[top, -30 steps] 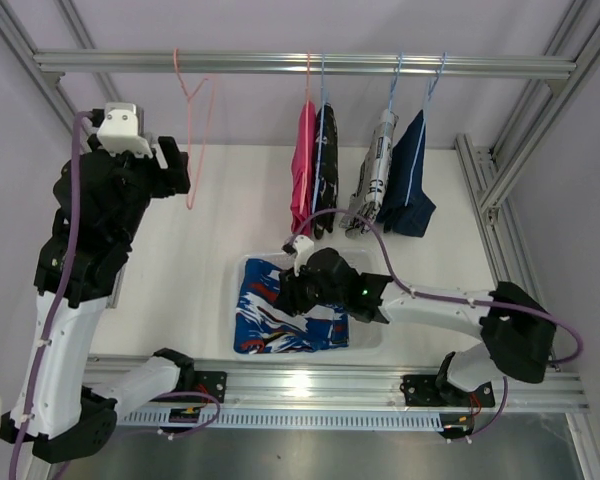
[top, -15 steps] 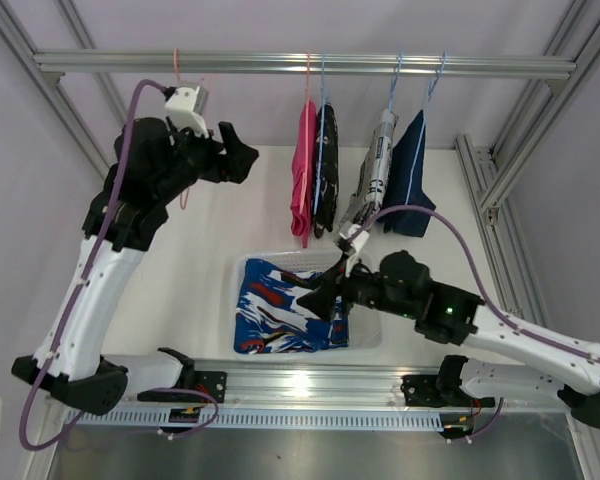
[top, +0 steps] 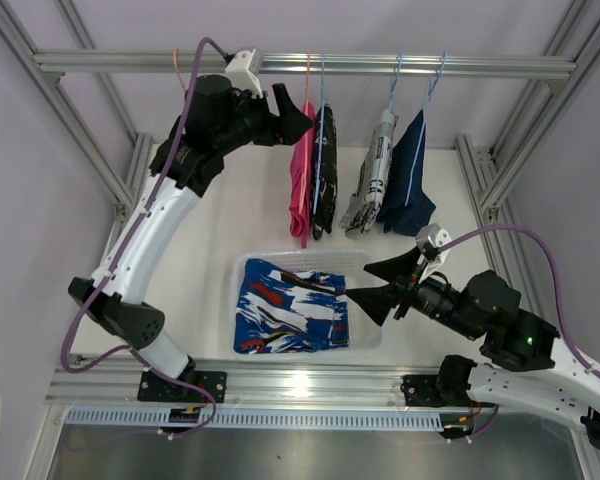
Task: Remove the trousers from the hanger
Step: Pick up the hanger from the clothesline.
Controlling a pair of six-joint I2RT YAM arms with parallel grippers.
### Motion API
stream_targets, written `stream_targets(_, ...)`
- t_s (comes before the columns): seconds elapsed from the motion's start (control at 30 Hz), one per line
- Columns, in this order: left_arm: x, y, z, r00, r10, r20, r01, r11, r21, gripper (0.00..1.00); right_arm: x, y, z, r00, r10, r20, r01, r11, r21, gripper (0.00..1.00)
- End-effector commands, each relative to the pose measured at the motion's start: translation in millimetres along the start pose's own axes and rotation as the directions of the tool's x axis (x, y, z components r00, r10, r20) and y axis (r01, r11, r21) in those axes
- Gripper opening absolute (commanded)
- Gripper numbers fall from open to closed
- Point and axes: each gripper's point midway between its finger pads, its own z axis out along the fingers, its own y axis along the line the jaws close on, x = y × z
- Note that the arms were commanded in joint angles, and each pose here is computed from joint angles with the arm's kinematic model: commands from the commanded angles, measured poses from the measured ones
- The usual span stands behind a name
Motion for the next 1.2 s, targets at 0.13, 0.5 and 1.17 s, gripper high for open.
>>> stream_targets(0.13, -17.0, -26.5, 25.6, 0.999, 0.016, 0.040, -0.018, 0.999, 0.036, 0.83, 8.0, -18.7, -8.5, 0.999, -0.035, -0.018, 0.037, 0.996, 0.082, 0.76)
stream_targets(0.5, -0.7, 11.9, 31.4, 0.996, 0.093, -0.003, -0.092, 0.974, -0.207, 0.77, 10.9, -19.8, -8.4, 0.999, -0.032, -0.011, 0.032, 0.996, 0.080, 0.78)
stream_targets(1.17, 22.2, 28.8, 51.0, 0.993, 0.111, -0.038, -0.117, 0.963, -0.244, 0.49, 19.3, -23.0, -3.3, 0.999, -0.025, -0.022, 0.027, 0.996, 0.087, 0.79)
